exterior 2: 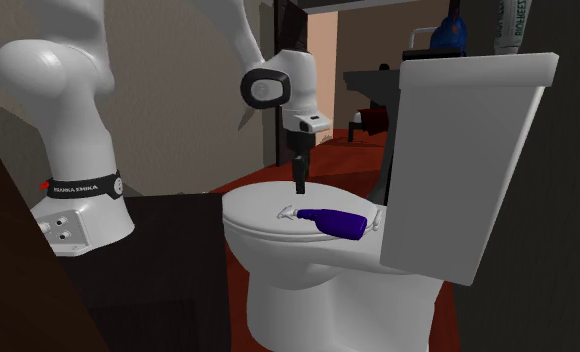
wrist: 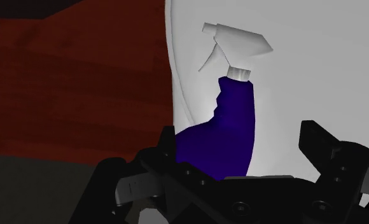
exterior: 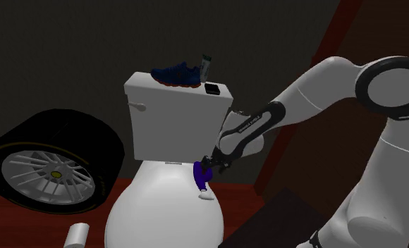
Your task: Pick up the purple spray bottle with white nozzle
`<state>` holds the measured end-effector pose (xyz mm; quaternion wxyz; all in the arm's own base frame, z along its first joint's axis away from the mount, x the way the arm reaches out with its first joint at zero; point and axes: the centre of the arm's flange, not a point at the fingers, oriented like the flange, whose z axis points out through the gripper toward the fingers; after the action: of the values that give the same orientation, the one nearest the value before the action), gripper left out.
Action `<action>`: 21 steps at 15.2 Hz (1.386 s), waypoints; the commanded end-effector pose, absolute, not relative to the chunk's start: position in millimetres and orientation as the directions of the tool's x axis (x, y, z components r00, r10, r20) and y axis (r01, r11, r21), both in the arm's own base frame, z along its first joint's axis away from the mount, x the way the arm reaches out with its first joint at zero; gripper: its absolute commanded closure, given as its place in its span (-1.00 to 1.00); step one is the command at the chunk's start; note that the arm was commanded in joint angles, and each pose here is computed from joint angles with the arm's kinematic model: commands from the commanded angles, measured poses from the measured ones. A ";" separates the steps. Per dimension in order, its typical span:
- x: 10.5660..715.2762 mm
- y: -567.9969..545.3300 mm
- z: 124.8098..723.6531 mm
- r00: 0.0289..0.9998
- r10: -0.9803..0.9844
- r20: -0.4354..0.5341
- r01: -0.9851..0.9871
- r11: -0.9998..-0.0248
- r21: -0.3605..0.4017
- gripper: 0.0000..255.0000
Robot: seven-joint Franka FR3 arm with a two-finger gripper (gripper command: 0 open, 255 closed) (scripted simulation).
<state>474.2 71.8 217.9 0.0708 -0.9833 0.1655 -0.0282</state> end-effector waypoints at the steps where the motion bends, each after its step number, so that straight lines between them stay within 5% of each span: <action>1: 482.8 79.4 192.8 0.939 -0.341 0.033 -0.332 -0.930 -0.154 -1.00; 14: 501.8 89.2 114.6 0.933 -0.359 0.033 -0.349 -0.923 -0.163 -1.00; 15: 502.2 89.8 115.2 0.933 -0.359 0.033 -0.349 -0.923 -0.163 1.00; 21: 502.0 89.7 115.5 0.933 -0.359 0.033 -0.349 -0.923 -0.163 1.00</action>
<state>502.5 88.4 117.3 0.0774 -0.9798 0.1819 -0.0320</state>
